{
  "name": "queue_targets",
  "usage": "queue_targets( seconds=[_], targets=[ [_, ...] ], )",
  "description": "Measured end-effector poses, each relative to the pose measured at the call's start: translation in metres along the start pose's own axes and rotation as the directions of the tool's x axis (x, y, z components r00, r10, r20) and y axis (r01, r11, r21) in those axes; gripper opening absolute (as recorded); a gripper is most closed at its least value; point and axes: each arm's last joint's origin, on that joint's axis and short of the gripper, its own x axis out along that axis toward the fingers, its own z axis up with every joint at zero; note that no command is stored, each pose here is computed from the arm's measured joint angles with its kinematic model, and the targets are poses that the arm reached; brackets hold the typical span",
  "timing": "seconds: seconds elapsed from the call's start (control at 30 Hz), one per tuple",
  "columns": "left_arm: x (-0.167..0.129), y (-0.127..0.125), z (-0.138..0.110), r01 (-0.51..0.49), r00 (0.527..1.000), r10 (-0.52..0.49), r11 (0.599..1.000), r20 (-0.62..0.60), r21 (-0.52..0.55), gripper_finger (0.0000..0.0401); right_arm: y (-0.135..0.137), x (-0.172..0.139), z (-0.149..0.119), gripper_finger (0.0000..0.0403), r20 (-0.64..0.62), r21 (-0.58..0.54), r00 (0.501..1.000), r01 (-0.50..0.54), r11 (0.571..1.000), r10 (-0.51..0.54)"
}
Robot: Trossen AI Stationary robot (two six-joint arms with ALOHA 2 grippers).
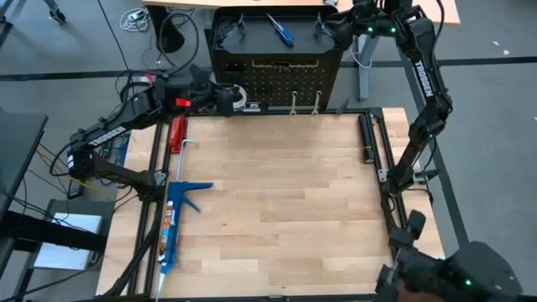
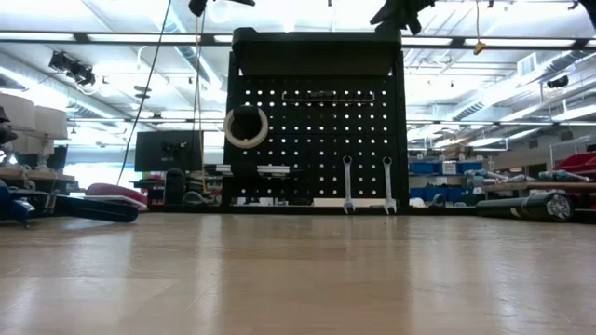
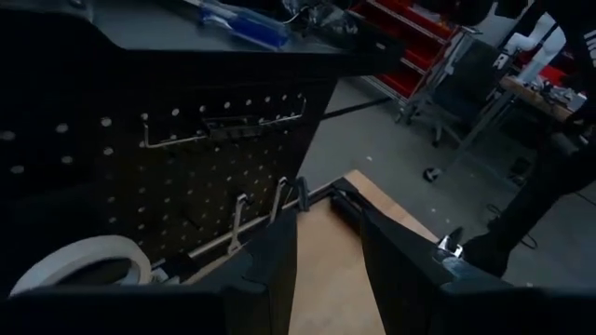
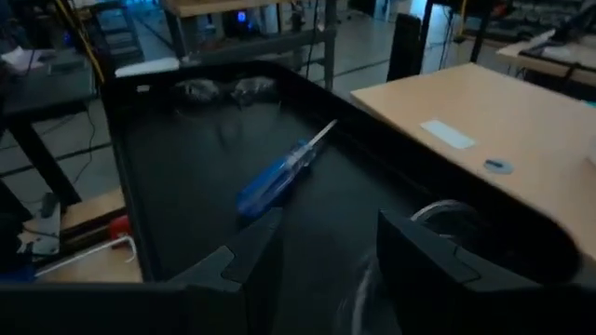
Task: Hang tools onto peg board
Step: Remove the right black safety glasses from the black pegboard
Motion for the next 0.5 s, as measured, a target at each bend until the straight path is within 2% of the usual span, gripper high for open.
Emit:
queue_targets(
  seconds=[0.1, 0.2, 0.3, 0.37, 0.5],
  targets=[
    [0.0, 0.0, 0.0, -0.006, 1.0, 0.006, 1.0, 0.003, 0.001, 0.0126, 0.009, 0.001, 0.001, 0.0174, -0.024, -0.002, 1.0, 0.002, 1.0, -0.002],
    [0.0, 0.001, 0.0, -0.015, 1.0, 0.015, 1.0, 0.009, 0.016, 0.0126, 0.023, -0.007, 0.013, 0.0174, 0.05, -0.023, 0.999, 0.015, 1.0, -0.013],
    [0.0, 0.001, 0.0, -0.016, 1.0, 0.015, 0.998, 0.01, 0.053, 0.0126, 0.036, -0.015, 0.024, 0.0174, 0.13, 0.016, 0.991, -0.011, 1.0, 0.009],
    [0.0, 0.001, 0.0, -0.015, 1.0, 0.015, 0.998, 0.009, 0.067, 0.0126, 0.04, -0.015, 0.025, 0.0174, 0.133, 0.064, 0.991, -0.023, 0.998, 0.015],
    [-0.001, 0.0, 0.001, -0.008, 1.0, 0.008, 0.997, 0.007, 0.078, 0.0126, 0.056, -0.021, 0.029, 0.0174, 0.144, 0.056, 0.989, 0.028, 0.998, -0.036]
  ],
)
